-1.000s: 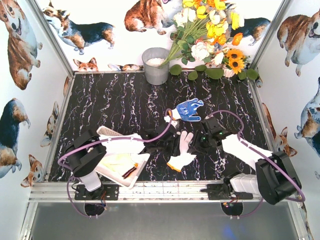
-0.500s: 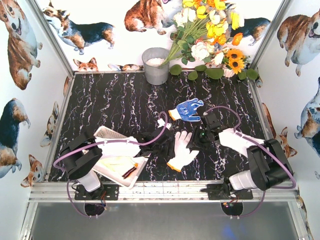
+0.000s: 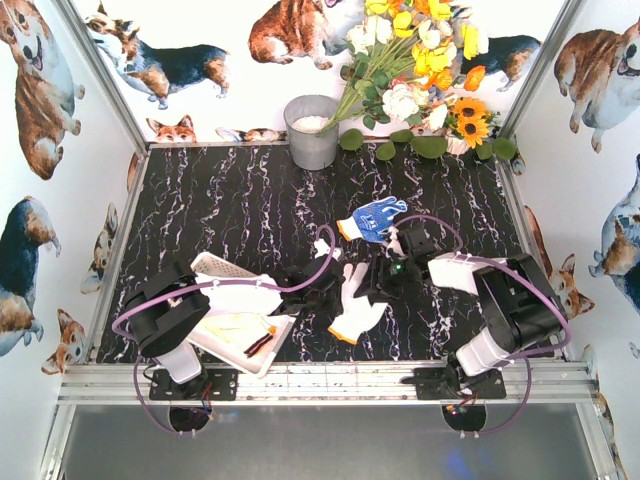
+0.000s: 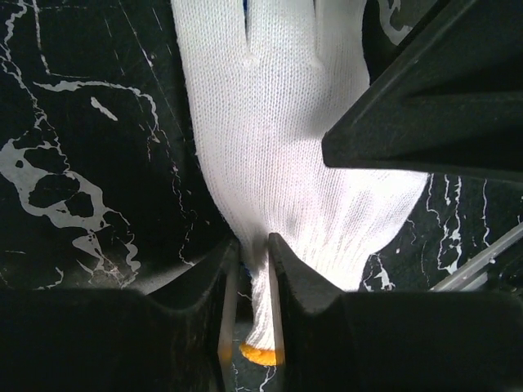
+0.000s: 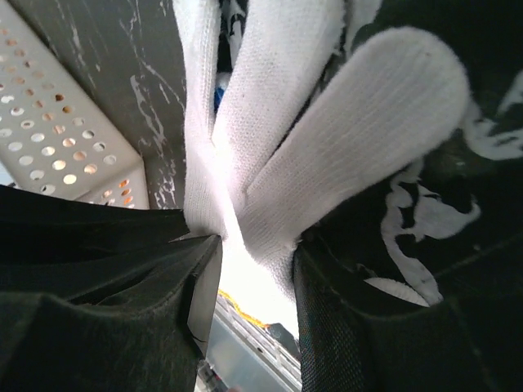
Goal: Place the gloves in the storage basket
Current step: Adjust the glove at the center of the board, then move the glove to the center of the board.
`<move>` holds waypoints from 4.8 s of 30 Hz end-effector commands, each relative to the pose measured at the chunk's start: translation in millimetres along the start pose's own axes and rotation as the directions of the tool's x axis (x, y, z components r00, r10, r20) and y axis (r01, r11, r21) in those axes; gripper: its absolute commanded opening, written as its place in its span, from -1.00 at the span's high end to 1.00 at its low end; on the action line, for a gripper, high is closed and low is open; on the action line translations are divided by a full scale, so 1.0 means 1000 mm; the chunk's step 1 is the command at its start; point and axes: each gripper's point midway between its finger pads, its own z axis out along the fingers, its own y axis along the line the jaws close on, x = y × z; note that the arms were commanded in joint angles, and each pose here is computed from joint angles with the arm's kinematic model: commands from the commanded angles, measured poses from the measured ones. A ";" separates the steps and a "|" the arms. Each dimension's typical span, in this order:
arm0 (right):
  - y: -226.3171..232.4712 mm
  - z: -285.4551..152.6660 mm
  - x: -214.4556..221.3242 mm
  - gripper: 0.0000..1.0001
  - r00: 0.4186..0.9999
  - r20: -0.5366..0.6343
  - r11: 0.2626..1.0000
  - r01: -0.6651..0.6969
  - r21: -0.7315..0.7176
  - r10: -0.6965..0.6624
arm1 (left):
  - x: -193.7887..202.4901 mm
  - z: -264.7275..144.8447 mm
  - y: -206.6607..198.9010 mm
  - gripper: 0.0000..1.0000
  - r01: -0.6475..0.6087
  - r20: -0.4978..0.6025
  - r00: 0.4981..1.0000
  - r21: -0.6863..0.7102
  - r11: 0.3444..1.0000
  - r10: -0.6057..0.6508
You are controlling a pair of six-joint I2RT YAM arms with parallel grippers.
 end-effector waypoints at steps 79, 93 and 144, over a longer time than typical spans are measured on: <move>0.013 -0.063 -0.035 0.44 0.958 0.256 0.962 0.054 0.268 -0.125 | -0.032 -0.040 -0.076 -0.12 -0.107 0.102 0.991 0.208 0.972 0.087; 0.031 -0.102 -0.106 0.06 0.872 0.489 0.979 -0.076 0.187 -0.025 | -0.163 -0.155 0.060 -0.78 -0.119 0.349 0.919 -0.196 0.973 0.182; -0.020 -0.014 -0.212 0.49 0.752 0.587 0.828 -0.511 0.231 0.300 | -0.162 -0.219 0.201 -0.91 0.061 0.468 0.864 -0.465 0.883 0.187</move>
